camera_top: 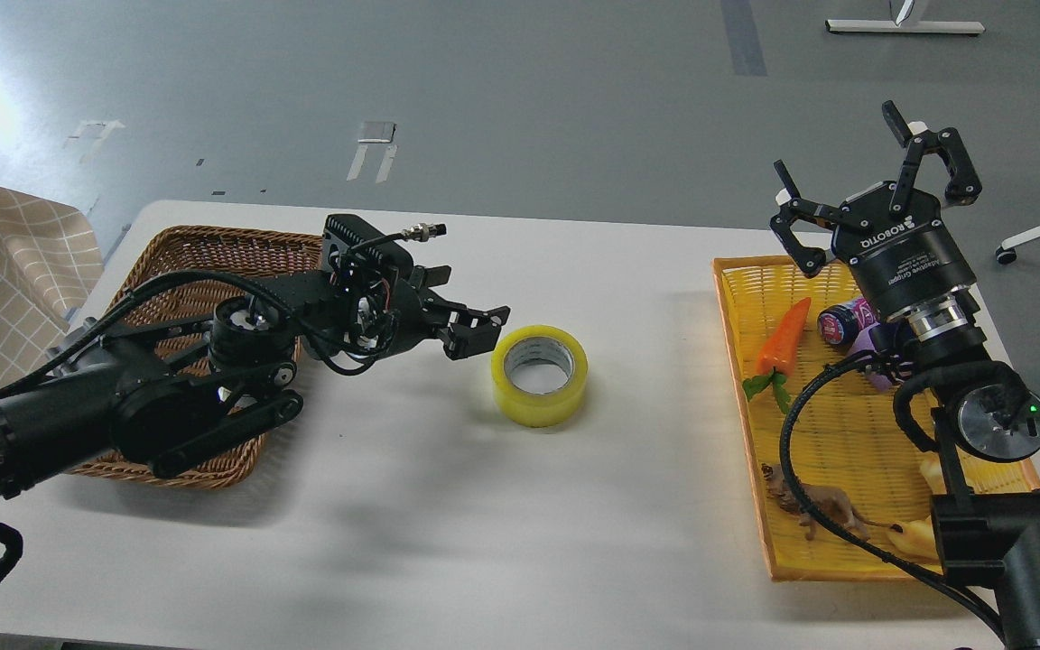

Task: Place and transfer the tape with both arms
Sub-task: 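Reach the left gripper toward the tape roll on the table, then grasp the tape roll with the left gripper and lift it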

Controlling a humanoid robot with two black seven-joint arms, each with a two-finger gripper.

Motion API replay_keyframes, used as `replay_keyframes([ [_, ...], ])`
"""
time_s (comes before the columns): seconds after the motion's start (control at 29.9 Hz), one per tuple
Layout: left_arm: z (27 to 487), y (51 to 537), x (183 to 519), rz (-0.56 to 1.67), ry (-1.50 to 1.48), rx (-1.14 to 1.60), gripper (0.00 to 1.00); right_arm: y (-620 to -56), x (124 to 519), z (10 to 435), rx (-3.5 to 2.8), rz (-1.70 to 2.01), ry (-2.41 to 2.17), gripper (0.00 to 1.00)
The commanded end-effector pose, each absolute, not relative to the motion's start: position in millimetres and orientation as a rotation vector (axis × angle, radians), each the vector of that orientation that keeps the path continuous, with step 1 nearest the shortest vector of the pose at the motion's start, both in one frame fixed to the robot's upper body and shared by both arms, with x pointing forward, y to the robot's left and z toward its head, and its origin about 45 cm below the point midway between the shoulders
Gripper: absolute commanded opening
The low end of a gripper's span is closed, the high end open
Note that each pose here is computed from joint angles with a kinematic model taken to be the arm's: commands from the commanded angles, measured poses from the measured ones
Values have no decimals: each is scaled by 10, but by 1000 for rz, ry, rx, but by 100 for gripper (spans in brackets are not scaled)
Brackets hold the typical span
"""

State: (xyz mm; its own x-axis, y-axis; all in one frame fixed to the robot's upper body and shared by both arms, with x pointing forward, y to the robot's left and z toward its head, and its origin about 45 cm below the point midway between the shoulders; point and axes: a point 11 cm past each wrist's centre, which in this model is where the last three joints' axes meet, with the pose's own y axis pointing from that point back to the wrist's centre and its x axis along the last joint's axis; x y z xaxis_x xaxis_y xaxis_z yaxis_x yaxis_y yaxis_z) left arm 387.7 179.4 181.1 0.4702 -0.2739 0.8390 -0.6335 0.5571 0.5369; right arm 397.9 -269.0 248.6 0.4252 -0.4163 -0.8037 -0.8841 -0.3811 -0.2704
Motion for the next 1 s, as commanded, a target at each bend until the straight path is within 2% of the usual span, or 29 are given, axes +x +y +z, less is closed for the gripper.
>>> replay_keyframes([
  [0.0, 1751, 1654, 3824, 246, -1082, 988, 98, -2691, 3976, 2479, -1971, 844, 1099, 100],
  [0.97, 1371, 1453, 3742, 210, -972, 1039, 98, -2715, 3945, 2408, -1963, 859, 1114, 100],
])
